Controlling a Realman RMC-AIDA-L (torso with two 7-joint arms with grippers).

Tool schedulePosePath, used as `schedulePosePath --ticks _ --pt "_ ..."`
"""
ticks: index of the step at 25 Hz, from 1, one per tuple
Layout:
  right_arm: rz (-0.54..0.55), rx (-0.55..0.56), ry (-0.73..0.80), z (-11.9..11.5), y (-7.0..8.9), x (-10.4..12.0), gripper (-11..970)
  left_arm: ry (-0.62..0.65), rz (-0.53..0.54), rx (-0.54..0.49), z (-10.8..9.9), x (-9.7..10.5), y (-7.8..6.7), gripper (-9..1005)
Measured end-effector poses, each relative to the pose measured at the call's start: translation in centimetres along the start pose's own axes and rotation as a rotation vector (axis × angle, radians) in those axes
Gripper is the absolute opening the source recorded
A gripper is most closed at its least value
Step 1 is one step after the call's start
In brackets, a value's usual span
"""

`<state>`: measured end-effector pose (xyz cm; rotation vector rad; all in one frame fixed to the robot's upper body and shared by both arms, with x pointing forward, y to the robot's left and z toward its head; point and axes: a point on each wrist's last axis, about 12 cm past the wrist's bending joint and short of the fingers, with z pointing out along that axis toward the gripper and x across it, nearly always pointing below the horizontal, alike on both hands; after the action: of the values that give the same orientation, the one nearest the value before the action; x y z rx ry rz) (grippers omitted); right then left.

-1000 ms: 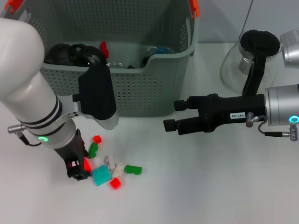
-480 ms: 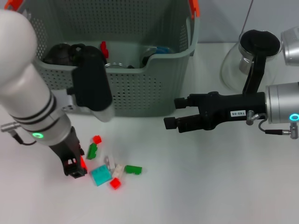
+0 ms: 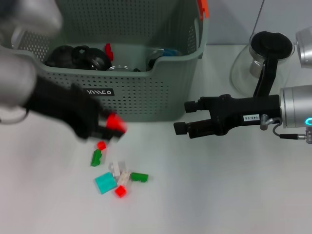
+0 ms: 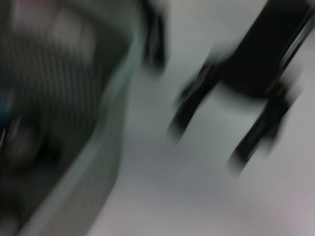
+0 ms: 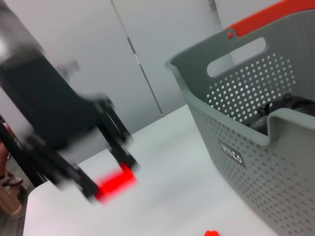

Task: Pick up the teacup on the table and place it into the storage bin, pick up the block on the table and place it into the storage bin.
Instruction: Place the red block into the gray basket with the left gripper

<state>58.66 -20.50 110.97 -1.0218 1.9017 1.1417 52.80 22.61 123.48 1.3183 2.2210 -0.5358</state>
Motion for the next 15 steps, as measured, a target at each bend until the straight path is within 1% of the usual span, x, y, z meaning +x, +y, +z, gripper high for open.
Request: schedulePosePath --ticks 1,2,3,5,6,7,8,10,11,12,15 --pt "0.002 0.000 0.000 -0.1 0.0 0.1 940 -0.067 0.005 0.016 -1.0 -0.3 0.0 447" --pt "0.002 0.000 0.001 -0.1 0.0 0.1 940 -0.160 0.012 0.032 -2.4 -0.7 0.1 447" --pt "0.003 0.000 0.001 -0.2 0.0 0.1 940 -0.240 0.013 0.023 -3.6 -1.0 0.5 446" --pt "0.001 0.001 0.002 -0.2 0.0 0.1 940 -0.372 -0.006 -0.015 -5.5 -1.7 2.1 446" --pt "0.001 0.000 0.002 -0.2 0.0 0.2 940 -0.409 -0.021 -0.036 -6.0 -1.9 3.1 446" --pt "0.001 -0.002 0.003 -0.2 0.0 0.2 941 -0.441 -0.040 -0.049 -6.3 -2.2 4.5 446" --pt "0.000 -0.002 0.004 -0.2 0.0 0.2 941 -0.460 -0.056 -0.060 -6.4 -2.4 5.6 446" --pt "0.000 -0.004 0.006 -0.1 0.1 0.2 941 -0.482 -0.115 -0.070 -5.7 -2.6 8.7 446" --pt "-0.001 -0.005 0.006 -0.1 0.1 0.2 941 -0.482 -0.115 -0.070 -5.7 -2.6 8.7 446" --pt "-0.002 -0.006 0.006 -0.1 0.1 0.2 941 -0.505 -0.204 -0.118 -4.4 -2.3 12.0 446" --pt "-0.003 -0.008 0.007 -0.1 0.1 0.2 941 -0.521 -0.257 -0.149 -3.4 -1.6 13.5 446"
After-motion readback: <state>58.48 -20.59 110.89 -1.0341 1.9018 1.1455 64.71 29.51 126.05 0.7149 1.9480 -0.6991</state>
